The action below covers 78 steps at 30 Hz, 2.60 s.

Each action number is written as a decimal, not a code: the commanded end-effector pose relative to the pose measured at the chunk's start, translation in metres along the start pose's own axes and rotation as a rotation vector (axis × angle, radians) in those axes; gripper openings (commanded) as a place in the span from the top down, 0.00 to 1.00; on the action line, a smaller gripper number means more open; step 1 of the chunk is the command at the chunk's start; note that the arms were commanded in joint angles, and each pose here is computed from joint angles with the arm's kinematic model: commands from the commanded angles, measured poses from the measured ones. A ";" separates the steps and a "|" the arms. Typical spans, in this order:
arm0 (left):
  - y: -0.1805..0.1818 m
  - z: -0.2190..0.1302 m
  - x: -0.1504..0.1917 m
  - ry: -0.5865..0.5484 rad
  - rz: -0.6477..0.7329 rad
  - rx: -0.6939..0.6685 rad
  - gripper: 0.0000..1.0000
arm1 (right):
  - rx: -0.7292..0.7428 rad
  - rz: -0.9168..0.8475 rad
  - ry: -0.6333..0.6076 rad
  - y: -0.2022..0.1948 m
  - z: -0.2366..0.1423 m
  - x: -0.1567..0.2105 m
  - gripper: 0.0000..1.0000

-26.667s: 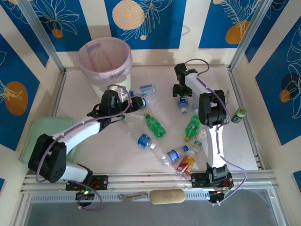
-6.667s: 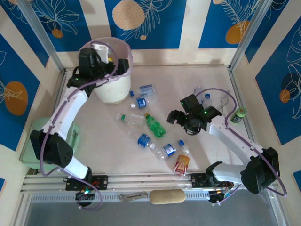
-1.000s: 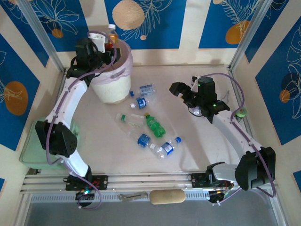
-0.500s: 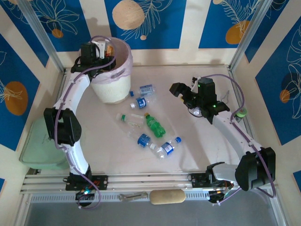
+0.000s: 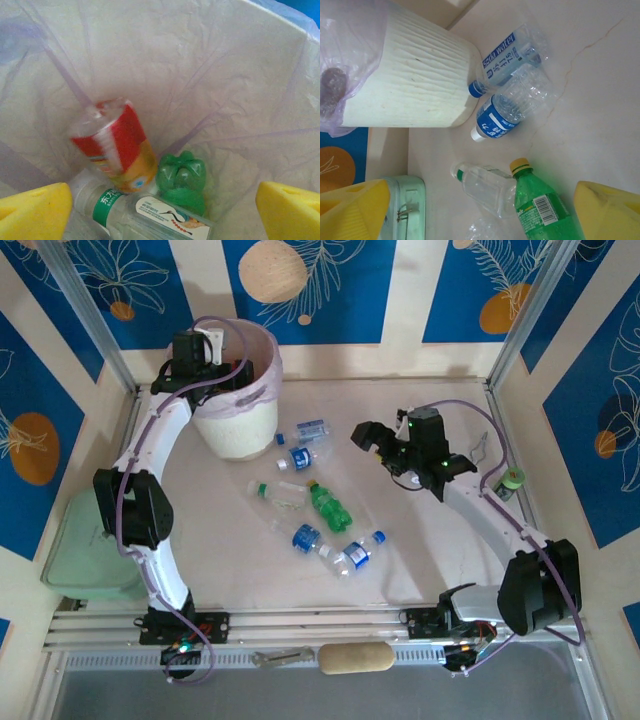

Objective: Put the plastic bottles in the bin

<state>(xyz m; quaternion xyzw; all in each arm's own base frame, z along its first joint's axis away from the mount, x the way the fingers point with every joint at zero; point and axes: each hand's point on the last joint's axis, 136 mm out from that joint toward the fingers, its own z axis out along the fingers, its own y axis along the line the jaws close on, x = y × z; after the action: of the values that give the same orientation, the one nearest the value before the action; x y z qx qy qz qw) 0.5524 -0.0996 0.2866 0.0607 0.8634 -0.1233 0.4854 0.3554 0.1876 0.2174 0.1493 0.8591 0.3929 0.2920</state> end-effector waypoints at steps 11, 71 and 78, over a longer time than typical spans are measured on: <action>-0.076 -0.104 -0.043 -0.206 -0.088 0.300 0.00 | 0.413 0.061 0.221 -0.072 -0.020 0.094 0.04; -0.181 -0.088 0.144 0.064 -0.203 0.470 0.00 | 0.663 0.051 0.389 -0.141 -0.003 0.188 0.49; -0.186 -0.093 0.145 0.063 -0.145 0.507 0.00 | 0.562 -0.011 0.327 -0.116 -0.007 0.156 0.51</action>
<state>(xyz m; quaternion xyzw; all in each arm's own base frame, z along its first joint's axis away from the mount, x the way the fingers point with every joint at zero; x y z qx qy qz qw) 0.3666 -0.2529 0.2309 0.0945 0.8304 -0.3661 0.4093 0.2086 0.1854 0.0461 0.1749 0.9732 0.1381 0.0566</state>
